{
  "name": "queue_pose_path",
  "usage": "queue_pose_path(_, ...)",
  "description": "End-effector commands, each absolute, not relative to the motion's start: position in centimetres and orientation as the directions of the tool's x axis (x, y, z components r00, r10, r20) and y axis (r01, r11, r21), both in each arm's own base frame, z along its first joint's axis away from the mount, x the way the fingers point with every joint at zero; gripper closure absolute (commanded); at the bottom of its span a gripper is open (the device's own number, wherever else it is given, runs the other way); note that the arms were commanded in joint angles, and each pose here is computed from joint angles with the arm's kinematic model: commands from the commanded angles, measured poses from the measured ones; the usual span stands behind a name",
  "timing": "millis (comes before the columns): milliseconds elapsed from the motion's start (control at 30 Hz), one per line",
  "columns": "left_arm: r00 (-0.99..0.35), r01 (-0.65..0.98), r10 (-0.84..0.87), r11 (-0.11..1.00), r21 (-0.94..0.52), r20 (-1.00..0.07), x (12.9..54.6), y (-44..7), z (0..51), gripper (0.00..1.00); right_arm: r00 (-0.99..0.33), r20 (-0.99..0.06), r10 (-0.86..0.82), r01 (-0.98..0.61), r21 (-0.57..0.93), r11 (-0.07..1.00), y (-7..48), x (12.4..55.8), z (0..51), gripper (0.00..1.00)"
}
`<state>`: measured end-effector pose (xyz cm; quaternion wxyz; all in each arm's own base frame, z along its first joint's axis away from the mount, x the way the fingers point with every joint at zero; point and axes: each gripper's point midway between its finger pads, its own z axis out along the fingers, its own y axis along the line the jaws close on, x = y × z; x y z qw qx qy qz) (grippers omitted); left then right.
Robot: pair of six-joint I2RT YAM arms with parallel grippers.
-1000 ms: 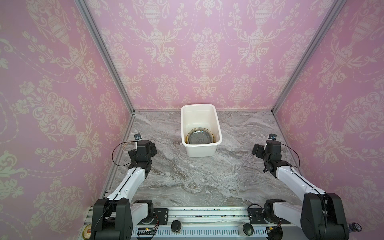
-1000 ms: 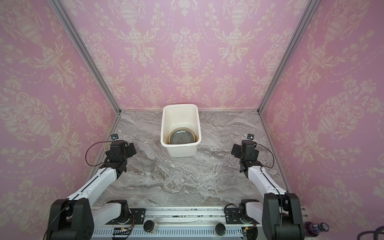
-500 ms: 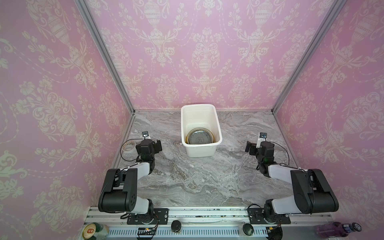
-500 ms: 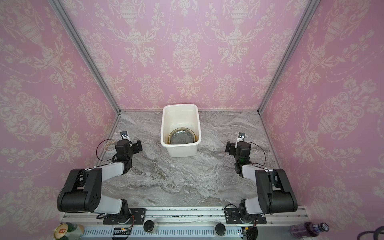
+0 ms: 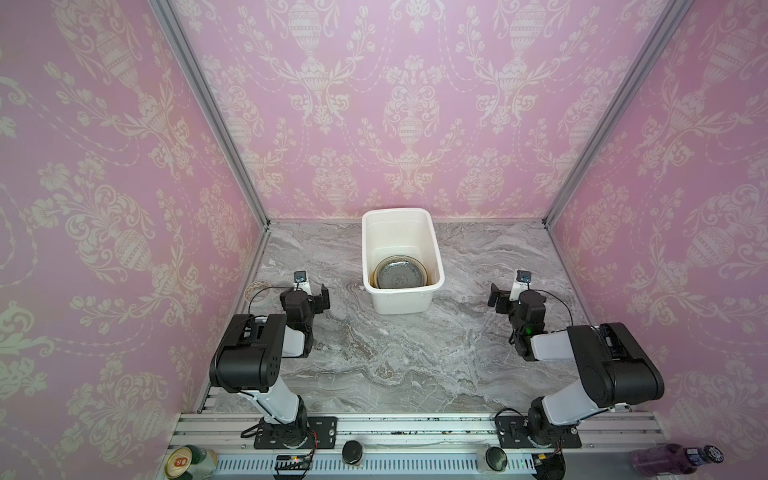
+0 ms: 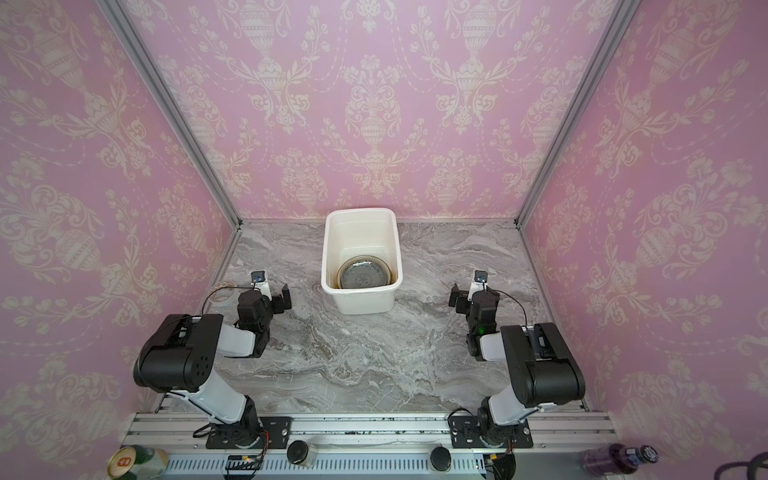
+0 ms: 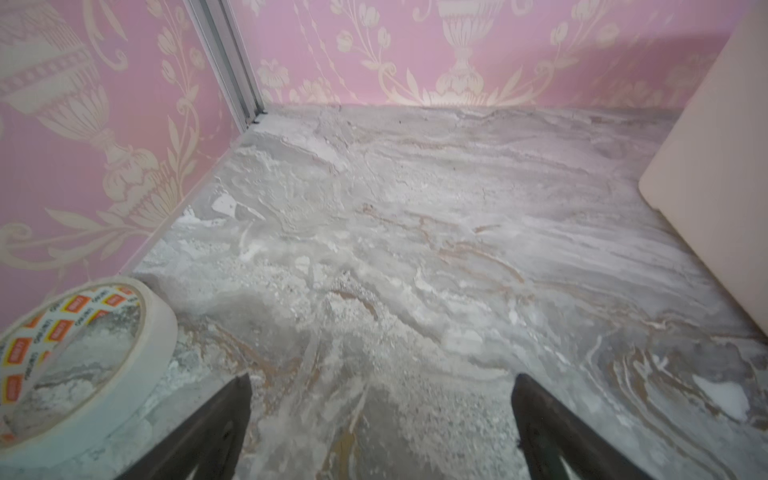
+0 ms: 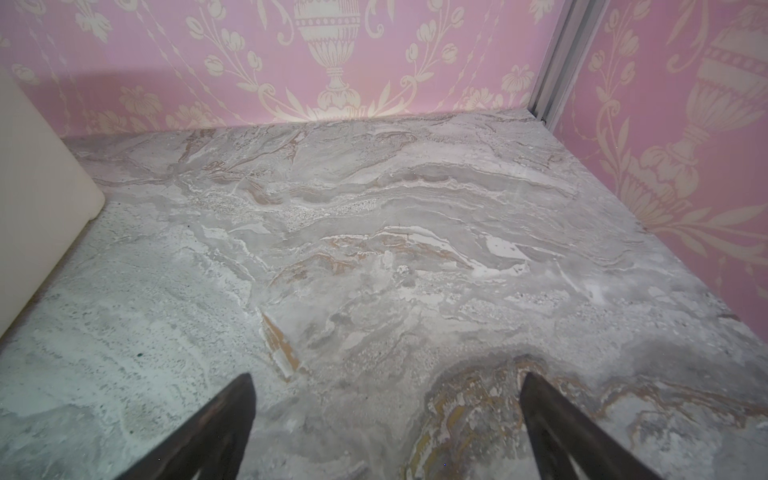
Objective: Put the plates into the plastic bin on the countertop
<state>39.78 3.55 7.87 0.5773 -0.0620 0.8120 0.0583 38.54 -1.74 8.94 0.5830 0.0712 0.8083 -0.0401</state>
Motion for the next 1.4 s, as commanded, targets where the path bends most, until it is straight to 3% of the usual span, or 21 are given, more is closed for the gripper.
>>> queue_pose_path(0, -0.356, -0.171, -0.055, 0.985, 0.007, -0.933, 39.5, 3.6, 7.4, 0.01, -0.291, -0.955, 0.060, 0.166, 0.011, 0.986, -1.8, 39.1, 9.7, 0.00)
queue_pose_path(1367, -0.326, -0.170, -0.031, 0.985, 0.026, -0.945, 39.4, 3.4, 7.9, 0.01, -0.295, -0.954, 0.051, 0.095, 0.024, 0.995, -0.8, 39.2, 9.7, 0.00)
